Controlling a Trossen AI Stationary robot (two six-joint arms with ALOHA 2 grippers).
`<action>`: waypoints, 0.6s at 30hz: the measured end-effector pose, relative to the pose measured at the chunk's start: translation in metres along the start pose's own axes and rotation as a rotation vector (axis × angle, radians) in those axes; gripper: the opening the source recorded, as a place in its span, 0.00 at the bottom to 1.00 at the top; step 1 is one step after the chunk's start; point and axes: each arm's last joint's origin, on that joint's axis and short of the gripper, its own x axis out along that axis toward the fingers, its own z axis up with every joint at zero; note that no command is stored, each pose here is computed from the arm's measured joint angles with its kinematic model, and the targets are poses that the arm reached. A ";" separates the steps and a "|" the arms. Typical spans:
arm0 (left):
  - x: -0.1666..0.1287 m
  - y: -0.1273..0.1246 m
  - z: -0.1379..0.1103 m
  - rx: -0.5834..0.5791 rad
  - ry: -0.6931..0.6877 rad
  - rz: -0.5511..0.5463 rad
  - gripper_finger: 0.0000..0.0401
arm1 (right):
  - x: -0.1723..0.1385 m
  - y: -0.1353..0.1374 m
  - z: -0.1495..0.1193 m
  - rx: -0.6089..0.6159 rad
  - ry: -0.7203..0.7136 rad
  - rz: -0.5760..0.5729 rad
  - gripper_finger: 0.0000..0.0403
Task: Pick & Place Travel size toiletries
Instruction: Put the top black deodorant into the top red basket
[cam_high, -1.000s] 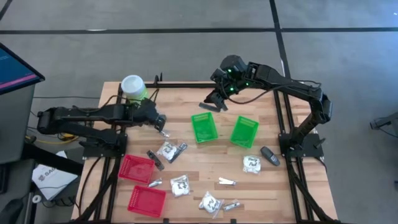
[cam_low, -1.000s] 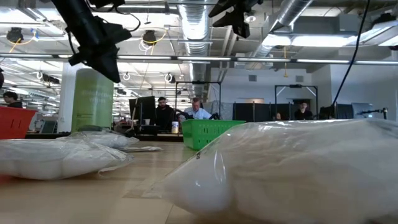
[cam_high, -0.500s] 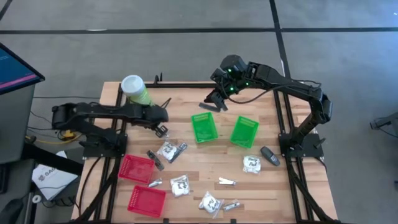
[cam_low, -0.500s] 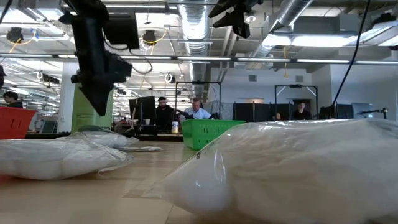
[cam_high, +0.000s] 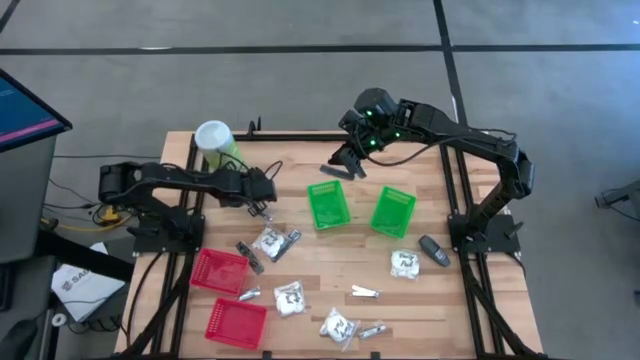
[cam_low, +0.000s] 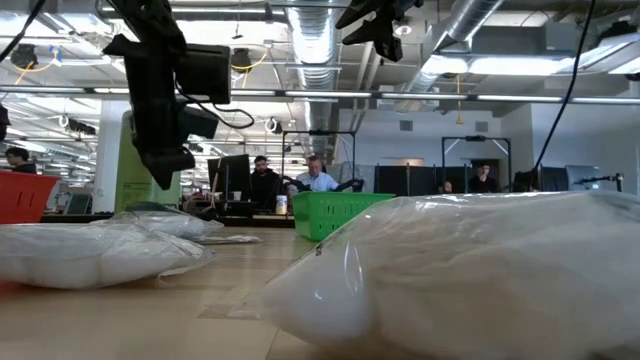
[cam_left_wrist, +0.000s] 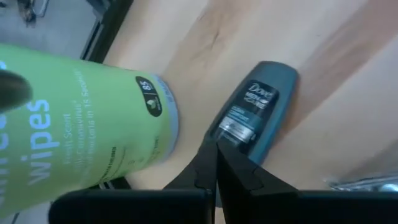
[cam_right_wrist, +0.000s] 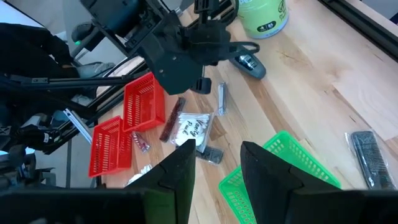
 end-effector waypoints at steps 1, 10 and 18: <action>0.002 0.002 0.001 -0.007 0.008 -0.001 0.00 | 0.000 0.000 0.000 0.000 0.000 0.000 0.30; 0.024 -0.004 0.005 0.034 0.087 0.024 0.00 | -0.001 -0.002 0.001 0.004 -0.004 -0.005 0.30; 0.038 -0.020 0.002 0.082 0.159 -0.021 0.00 | -0.001 -0.002 0.001 0.004 -0.004 -0.006 0.30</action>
